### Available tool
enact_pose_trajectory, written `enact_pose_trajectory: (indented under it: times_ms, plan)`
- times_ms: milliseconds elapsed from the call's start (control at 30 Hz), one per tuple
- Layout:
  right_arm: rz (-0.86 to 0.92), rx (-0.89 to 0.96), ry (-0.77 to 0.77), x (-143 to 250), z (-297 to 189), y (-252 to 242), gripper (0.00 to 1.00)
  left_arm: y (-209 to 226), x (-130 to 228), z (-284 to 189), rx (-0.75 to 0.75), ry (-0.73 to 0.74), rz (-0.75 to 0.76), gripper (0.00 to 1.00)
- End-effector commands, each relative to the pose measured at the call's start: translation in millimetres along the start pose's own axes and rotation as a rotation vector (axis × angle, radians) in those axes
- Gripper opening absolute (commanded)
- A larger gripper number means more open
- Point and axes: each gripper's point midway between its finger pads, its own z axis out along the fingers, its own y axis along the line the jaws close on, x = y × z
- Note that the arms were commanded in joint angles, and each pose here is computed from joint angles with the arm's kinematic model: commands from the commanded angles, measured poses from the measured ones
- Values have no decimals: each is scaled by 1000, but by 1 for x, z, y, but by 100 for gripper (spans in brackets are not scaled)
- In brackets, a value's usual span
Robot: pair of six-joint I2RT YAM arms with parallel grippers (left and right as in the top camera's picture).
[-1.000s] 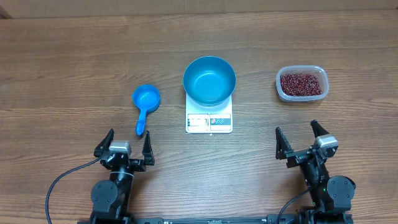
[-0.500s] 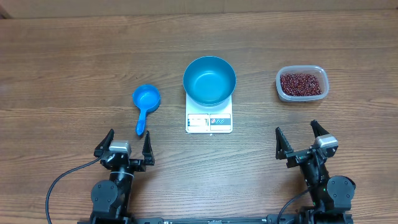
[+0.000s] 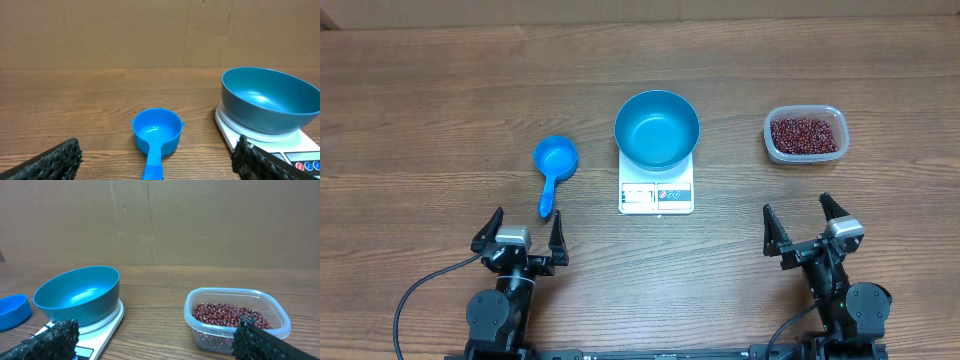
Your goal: Scoop item into bowl and weigh 150g on scale
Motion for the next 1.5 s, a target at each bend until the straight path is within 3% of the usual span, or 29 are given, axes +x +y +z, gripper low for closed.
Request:
enact_pose_trajectory:
  times_ms: [0, 433, 600, 900, 1233, 1467]
  plan:
    - [1, -2, -6, 1, 0, 0, 100, 2, -1, 0, -10, -8, 22, 100]
    - [1, -2, -6, 1, 0, 0, 100, 2, -2, 0, -10, -12, 22, 100]
    - [1, -2, -6, 1, 0, 0, 100, -5, -30, -5, 28, -88, 7, 100]
    - [1, -2, -6, 1, 0, 0, 100, -15, -95, -49, 68, 13, -135, 99]
    - [1, -2, -6, 1, 0, 0, 100, -29, -147, -69, 89, 446, -157, 100]
    - [1, -2, -6, 1, 0, 0, 100, -30, -167, -32, 73, 706, -123, 99]
